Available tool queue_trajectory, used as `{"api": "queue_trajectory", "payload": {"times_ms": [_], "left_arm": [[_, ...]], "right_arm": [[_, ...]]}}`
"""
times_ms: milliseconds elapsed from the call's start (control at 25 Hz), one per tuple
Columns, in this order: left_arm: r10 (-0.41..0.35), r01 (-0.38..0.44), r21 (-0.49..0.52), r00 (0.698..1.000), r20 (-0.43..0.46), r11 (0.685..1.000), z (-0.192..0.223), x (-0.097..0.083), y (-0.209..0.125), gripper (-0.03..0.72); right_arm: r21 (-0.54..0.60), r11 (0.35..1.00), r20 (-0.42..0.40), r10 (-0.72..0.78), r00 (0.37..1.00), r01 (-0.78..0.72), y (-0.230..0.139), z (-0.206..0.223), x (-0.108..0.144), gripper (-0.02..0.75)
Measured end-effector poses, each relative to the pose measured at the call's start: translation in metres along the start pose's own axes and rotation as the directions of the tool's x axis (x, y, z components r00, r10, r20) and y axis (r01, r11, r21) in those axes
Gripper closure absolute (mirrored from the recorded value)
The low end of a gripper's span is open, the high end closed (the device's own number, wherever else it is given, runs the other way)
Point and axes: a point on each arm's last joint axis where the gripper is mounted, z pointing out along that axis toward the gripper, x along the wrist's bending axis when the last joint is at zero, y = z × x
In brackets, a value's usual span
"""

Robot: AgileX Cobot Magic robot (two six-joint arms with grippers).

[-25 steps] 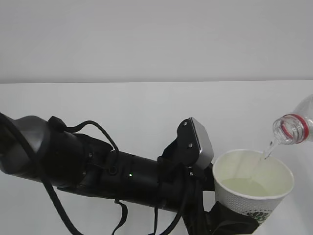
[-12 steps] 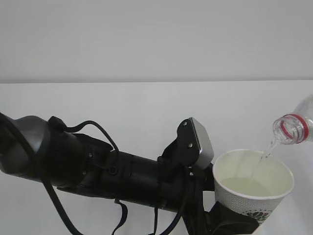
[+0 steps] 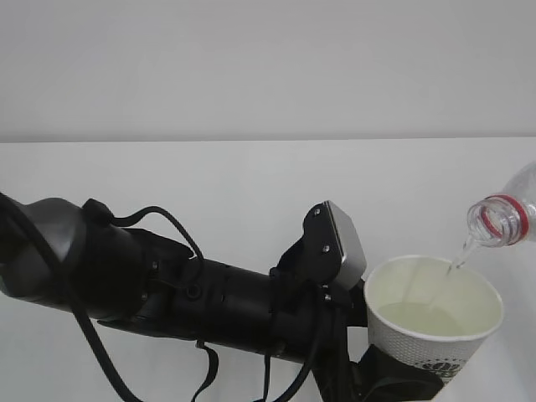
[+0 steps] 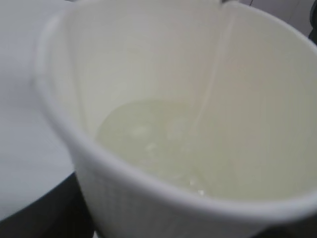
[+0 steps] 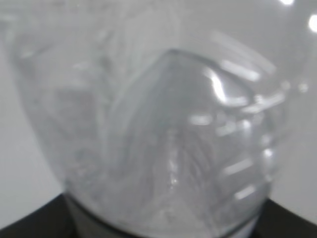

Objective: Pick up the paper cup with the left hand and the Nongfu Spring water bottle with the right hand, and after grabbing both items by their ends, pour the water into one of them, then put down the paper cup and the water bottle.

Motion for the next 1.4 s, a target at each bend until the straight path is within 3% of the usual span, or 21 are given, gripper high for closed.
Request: {"api": "queue_trajectory", "payload": {"times_ms": [1400], "left_arm": [[0.0,0.0,0.0,1.0,0.0,1.0,0.0,0.0,0.0,0.16]], "right_arm": [[0.0,1.0,0.001,-0.012,1.0,0.012,0.0,0.0,-0.0001,0.334]]}}
